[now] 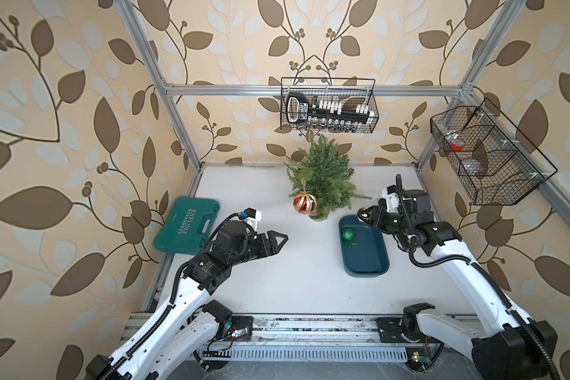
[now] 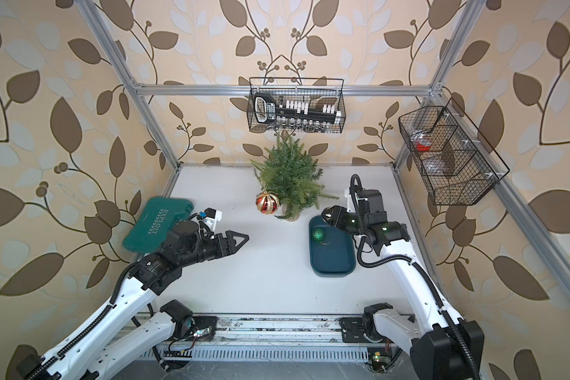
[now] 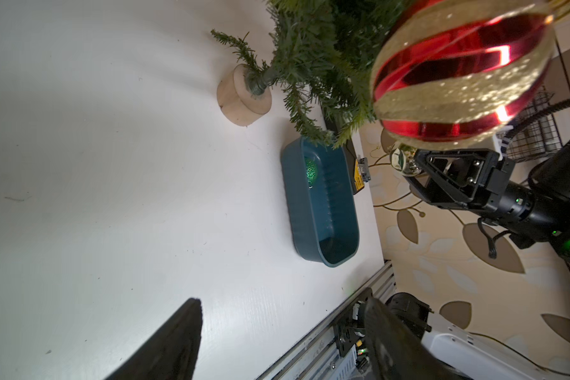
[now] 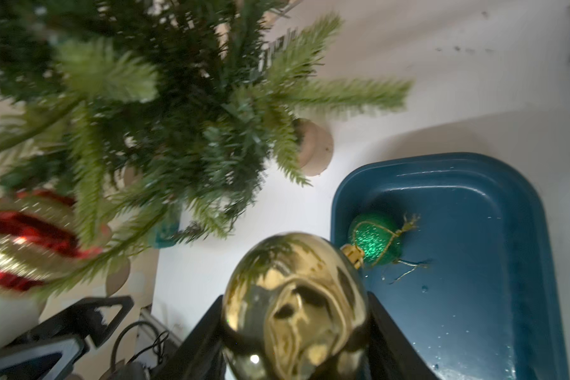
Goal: Decorate the small christmas tree with ornaments
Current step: Pick up an ornament from the container.
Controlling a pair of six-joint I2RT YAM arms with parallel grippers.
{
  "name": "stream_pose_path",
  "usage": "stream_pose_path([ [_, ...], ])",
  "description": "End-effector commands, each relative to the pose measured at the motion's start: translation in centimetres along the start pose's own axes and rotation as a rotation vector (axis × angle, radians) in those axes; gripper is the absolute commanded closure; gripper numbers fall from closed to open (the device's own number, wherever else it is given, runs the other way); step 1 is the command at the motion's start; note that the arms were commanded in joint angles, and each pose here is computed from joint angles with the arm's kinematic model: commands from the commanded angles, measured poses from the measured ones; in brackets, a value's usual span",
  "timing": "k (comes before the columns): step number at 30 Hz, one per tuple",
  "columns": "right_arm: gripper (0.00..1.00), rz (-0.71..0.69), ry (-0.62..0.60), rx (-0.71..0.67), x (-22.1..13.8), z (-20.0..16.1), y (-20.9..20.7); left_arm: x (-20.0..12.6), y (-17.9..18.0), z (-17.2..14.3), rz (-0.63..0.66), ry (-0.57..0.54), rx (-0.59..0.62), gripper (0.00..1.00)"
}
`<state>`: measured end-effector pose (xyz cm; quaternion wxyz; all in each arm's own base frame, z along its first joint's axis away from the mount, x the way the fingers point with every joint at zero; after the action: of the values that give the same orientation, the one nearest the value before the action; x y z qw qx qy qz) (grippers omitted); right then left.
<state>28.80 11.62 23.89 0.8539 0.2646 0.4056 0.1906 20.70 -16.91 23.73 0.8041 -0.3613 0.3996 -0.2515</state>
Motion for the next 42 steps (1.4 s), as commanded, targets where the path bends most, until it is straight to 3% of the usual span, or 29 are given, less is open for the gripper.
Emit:
stream_pose_path([
  [1,0.45,0.175,0.092,-0.019,-1.7,-1.0,3.5,-1.1,-3.3,1.0,-0.1,-0.016,0.057,0.22],
  [12,0.44,0.531,0.104,-0.121,-5.9,-0.4,10.6,-3.6,-8.1,2.5,-0.213,-0.028,0.107,0.22],
  [19,0.44,0.683,0.074,-0.168,-8.2,0.8,13.6,-4.2,-10.7,3.6,-0.272,-0.025,0.136,0.22],
  [28,0.44,0.739,0.024,-0.176,-9.2,3.7,15.8,-4.7,-13.0,5.0,-0.307,-0.036,0.16,0.23],
  [42,0.43,0.669,-0.066,-0.135,-7.3,8.3,15.9,-4.6,-14.5,6.4,-0.315,-0.048,0.168,0.22],
])
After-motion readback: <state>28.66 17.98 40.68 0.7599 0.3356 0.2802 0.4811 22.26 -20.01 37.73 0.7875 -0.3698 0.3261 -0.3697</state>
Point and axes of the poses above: each gripper's point midway between its finger pads, its own x axis out along the fingers, its own y axis along the line the jaws close on, z = x × y, the point moved 2 cm from there along -x, back along the fingers, and after that the axes turned 5 degrees about -x, right-handed, at the moved point
